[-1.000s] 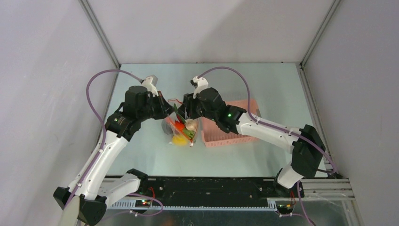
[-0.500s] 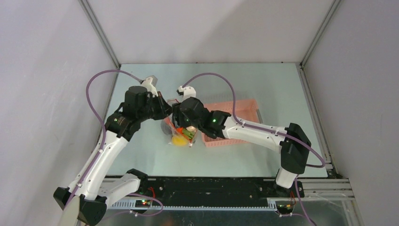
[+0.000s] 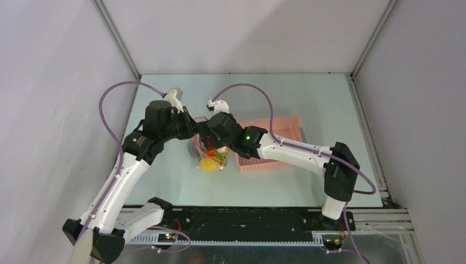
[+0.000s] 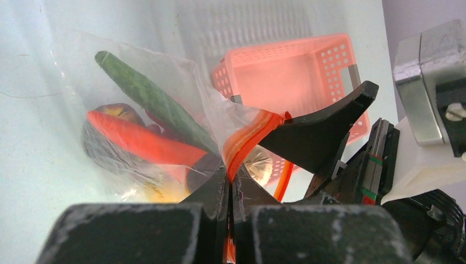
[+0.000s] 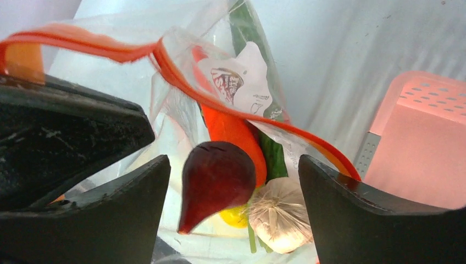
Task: Place the food in the zip-top bag and seal the zipper
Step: Place the fake fruit in the zipper food storage bag.
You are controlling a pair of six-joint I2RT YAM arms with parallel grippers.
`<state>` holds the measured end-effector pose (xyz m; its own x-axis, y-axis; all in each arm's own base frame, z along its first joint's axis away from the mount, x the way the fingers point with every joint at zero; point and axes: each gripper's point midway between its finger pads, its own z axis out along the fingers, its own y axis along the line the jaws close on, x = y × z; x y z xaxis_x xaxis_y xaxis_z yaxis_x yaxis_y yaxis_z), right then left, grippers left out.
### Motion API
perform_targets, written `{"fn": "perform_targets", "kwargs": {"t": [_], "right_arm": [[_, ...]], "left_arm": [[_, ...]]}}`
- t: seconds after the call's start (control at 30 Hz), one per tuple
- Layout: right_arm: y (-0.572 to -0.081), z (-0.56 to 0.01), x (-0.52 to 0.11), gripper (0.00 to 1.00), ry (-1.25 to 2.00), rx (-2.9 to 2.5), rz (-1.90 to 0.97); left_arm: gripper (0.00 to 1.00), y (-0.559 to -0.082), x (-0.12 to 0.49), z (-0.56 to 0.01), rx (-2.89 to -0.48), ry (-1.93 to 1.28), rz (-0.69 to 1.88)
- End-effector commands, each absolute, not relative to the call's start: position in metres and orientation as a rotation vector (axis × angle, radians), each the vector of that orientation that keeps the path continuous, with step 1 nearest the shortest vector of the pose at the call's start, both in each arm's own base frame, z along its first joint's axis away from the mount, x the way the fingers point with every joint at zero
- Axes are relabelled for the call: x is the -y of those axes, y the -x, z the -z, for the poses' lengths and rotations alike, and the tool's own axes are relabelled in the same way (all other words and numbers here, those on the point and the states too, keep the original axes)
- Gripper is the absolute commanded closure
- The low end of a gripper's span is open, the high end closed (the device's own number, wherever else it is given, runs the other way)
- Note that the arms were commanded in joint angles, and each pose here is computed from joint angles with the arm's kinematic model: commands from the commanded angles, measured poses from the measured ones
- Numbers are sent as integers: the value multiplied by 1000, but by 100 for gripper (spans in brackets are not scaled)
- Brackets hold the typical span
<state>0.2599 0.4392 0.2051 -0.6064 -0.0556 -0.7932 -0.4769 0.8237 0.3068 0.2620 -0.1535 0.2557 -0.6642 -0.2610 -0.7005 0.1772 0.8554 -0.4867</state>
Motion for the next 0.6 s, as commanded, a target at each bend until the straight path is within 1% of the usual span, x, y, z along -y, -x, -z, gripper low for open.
{"fn": "perform_targets", "kwargs": {"t": [0.0,0.07,0.1,0.13,0.17,0.2,0.23,0.27,0.3,0.33,0.37,0.4,0.47,0.57], "right_arm": [[-250,-260,-440,6,473,-2035,-702],[-240,-273,-437,4,531,-1998,-739],[-236,-290,-436,3,534,-1950,-784],[-229,-287,-435,1,581,-1937,-805],[-225,-311,-433,1,565,-1863,-865],[-221,-310,-433,1,584,-1829,-893],[-216,-325,-426,1,575,-1780,-927],[-213,-323,-425,1,581,-1747,-949],[-209,-336,-417,1,569,-1700,-977],[-207,-328,-415,0,567,-1681,-988],[-205,-334,-407,0,550,-1657,-1003],[-203,-320,-404,1,556,-1666,-999],[-197,-309,-396,1,573,-1676,-997],[-186,-284,-390,5,609,-1709,-986]], "left_arm": [[97,-263,159,-269,-2142,41,721],[97,-263,159,-269,-2142,47,720],[97,-263,158,-269,-2144,52,719],[97,-263,157,-268,-2145,59,709],[97,-264,156,-267,-2149,70,702],[97,-265,154,-266,-2149,82,687],[97,-265,152,-266,-2151,93,681],[97,-266,151,-266,-2153,104,669],[97,-266,150,-266,-2153,114,666],[98,-267,147,-266,-2151,130,650],[98,-267,145,-266,-2150,157,645],[98,-268,138,-265,-2145,194,606],[98,-271,122,-262,-2144,306,525],[100,-268,94,-258,-2138,507,386]]}}
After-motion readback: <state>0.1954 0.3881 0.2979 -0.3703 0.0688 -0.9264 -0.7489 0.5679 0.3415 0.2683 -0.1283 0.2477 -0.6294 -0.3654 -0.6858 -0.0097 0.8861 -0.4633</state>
